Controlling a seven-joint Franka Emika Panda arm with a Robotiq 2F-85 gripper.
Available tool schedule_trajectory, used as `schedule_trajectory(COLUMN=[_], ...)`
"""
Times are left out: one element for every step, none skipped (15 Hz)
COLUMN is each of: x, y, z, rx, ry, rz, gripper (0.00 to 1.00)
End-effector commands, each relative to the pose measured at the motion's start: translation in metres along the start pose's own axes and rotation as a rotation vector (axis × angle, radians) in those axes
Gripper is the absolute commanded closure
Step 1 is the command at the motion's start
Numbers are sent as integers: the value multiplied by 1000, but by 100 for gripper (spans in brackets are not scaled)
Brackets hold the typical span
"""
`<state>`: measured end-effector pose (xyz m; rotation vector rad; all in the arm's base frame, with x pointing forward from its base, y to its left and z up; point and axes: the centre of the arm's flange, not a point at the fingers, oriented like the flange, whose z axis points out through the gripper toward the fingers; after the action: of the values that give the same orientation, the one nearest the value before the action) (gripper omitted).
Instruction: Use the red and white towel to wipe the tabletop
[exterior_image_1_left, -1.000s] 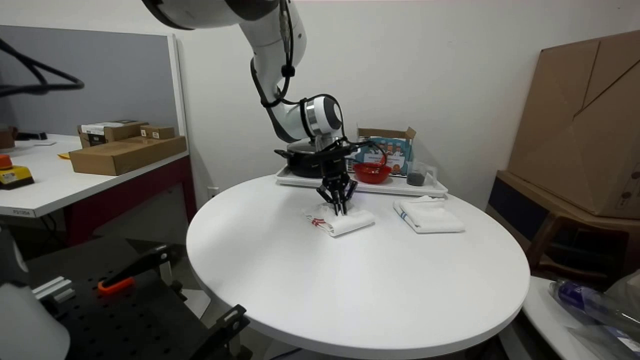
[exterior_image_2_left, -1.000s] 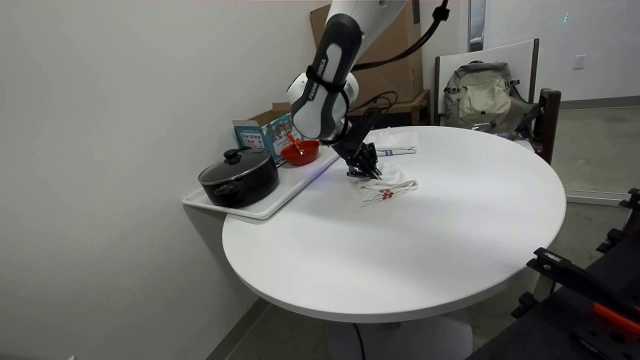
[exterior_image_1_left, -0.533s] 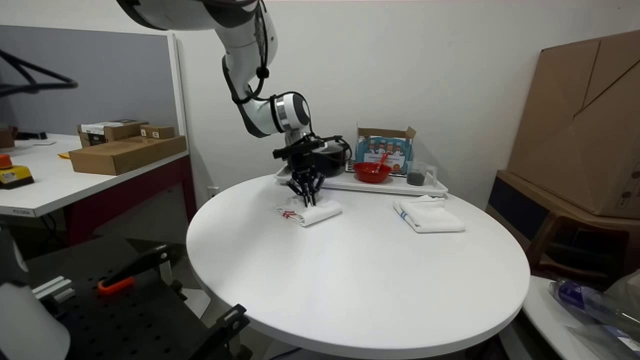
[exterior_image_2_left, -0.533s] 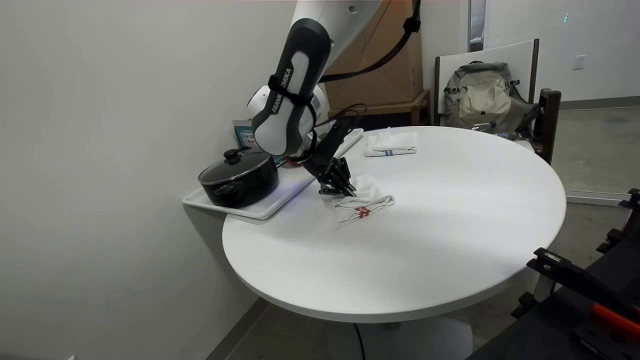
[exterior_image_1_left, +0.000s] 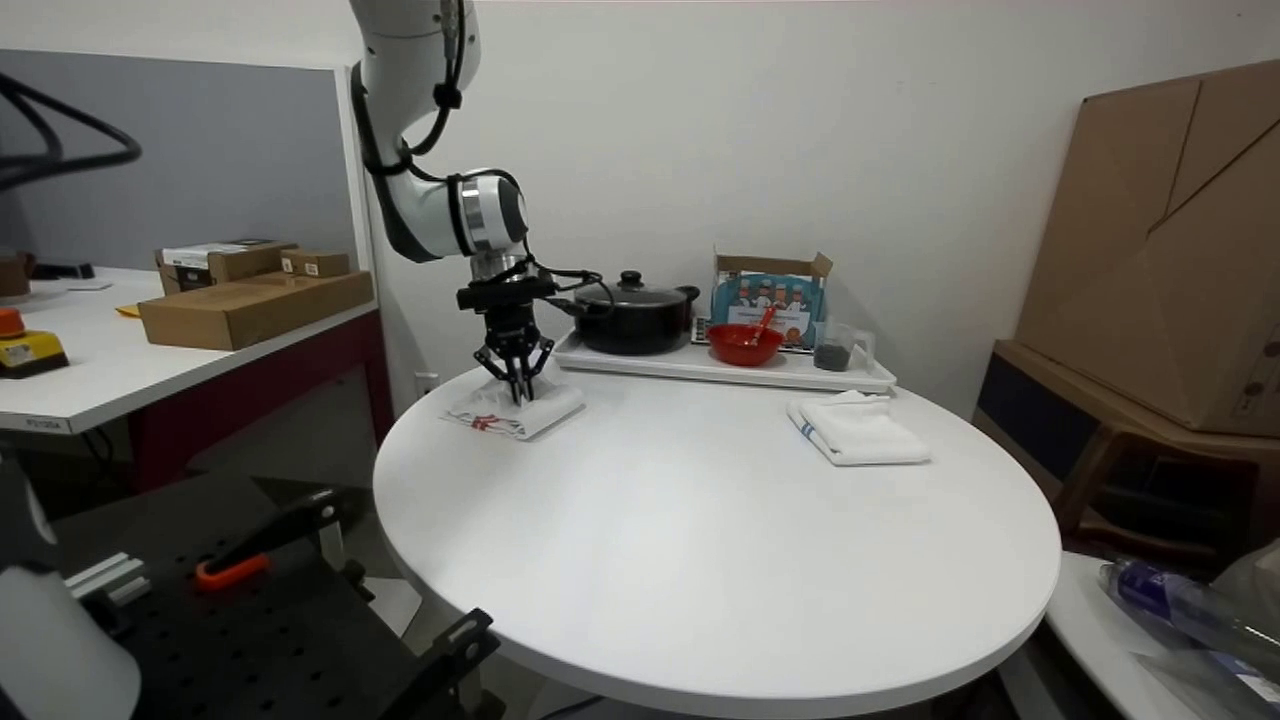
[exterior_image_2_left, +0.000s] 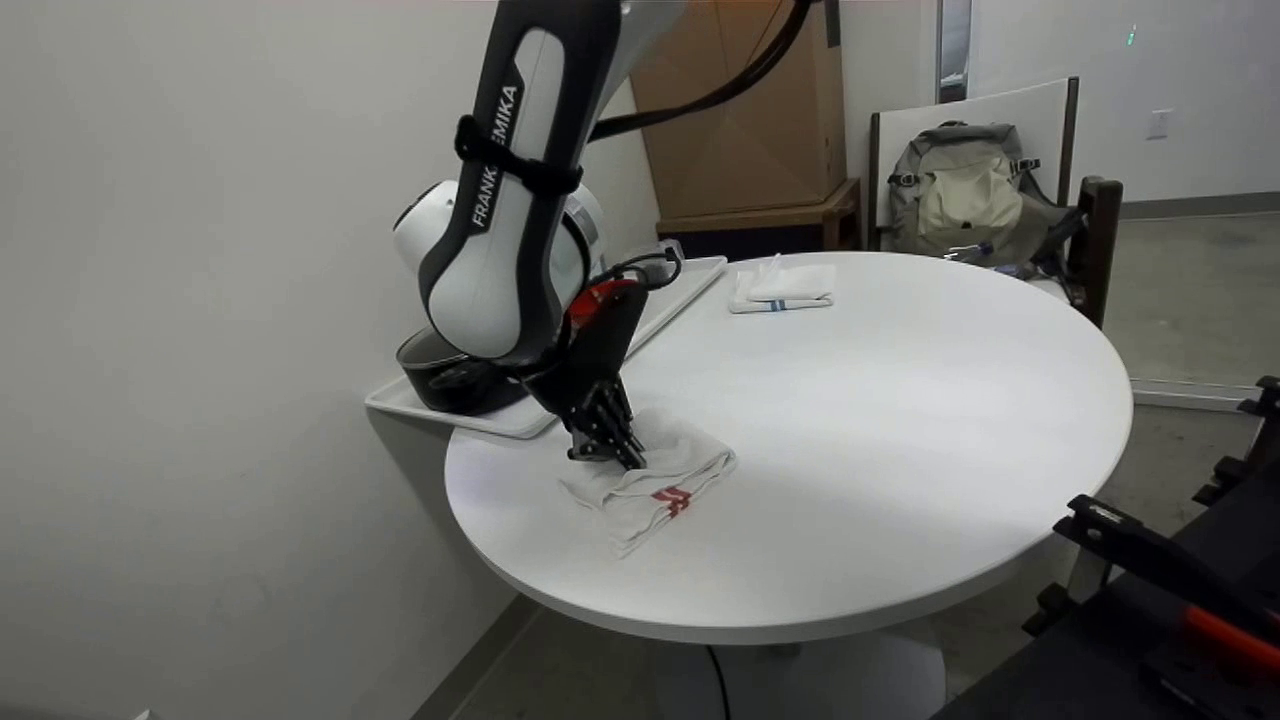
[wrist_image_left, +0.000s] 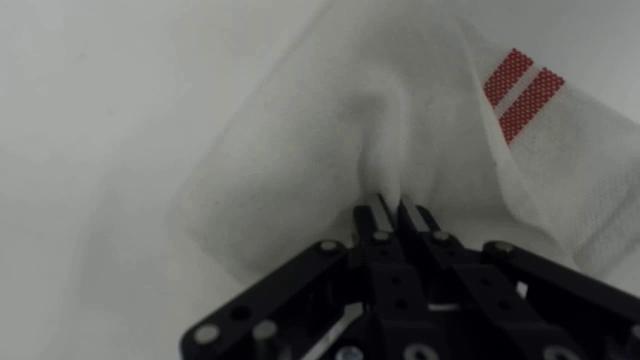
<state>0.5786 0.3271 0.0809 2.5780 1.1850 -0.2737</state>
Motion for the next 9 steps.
schedule_trajectory(x=[-72,-82,-93,-104,-116,-129,-144,-159,-175], y=[-44,-45,-47,-44,-41,-33,-25,-12,1], z=[14,18,21,26,31,36,42,49,55], rx=[15,3,-8,-25,-34,-56,-82,-113,-138], ry=[2,-5,-12,-30,-48,-64,-80,-95,-107], rz=[-185,-228,-265,-318,-374,-417,-440,-452,-455], gripper=[92,92,91,92,92,92,92,91,91])
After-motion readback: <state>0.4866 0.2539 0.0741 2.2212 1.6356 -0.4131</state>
